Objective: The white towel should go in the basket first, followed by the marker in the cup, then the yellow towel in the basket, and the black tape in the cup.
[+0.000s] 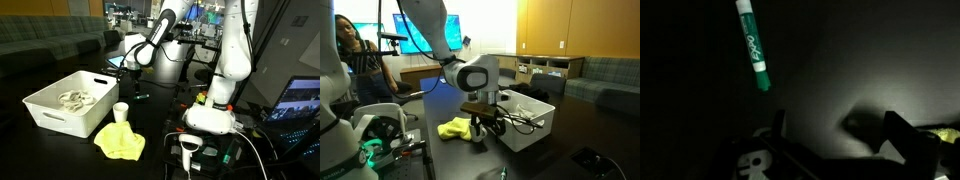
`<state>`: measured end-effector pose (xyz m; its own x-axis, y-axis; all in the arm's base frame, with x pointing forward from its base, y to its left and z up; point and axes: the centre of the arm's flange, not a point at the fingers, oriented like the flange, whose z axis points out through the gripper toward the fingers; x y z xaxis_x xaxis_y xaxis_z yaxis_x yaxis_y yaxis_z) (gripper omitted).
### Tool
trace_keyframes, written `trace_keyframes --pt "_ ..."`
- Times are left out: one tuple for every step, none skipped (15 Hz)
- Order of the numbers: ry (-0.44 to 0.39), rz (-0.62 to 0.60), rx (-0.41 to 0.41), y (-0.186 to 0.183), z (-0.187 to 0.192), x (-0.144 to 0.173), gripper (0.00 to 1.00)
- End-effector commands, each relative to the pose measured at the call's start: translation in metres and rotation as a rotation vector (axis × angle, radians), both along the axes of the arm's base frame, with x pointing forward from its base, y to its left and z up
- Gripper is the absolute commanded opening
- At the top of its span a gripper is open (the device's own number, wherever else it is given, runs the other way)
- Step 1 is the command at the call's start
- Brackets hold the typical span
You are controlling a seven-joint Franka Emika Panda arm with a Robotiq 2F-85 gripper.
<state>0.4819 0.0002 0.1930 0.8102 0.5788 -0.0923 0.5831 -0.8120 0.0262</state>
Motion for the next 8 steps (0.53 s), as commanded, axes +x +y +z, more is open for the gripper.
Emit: trace_keyframes --pt "-0.052 -0.114 0.004 -0.009 -0.016 -0.024 1.00" --pt "-0.062 -0.134 0.004 -0.013 -0.020 -0.027 1.00" --pt "-0.067 -0.149 0.006 -0.016 -0.024 -0.030 1.00" --pt "-0.078 -0.154 0.009 -0.021 -0.028 -0.031 1.00" --pt "-0.082 -0.157 0.011 -0.026 -0.030 -0.032 1.00" --pt "-0.085 -0.156 0.010 -0.031 -0.034 -0.029 1.00" --pt "-0.087 -0.159 0.009 -0.036 -0.038 -0.027 1.00" --pt "-0.089 -0.162 0.003 -0.041 -0.040 -0.026 1.00"
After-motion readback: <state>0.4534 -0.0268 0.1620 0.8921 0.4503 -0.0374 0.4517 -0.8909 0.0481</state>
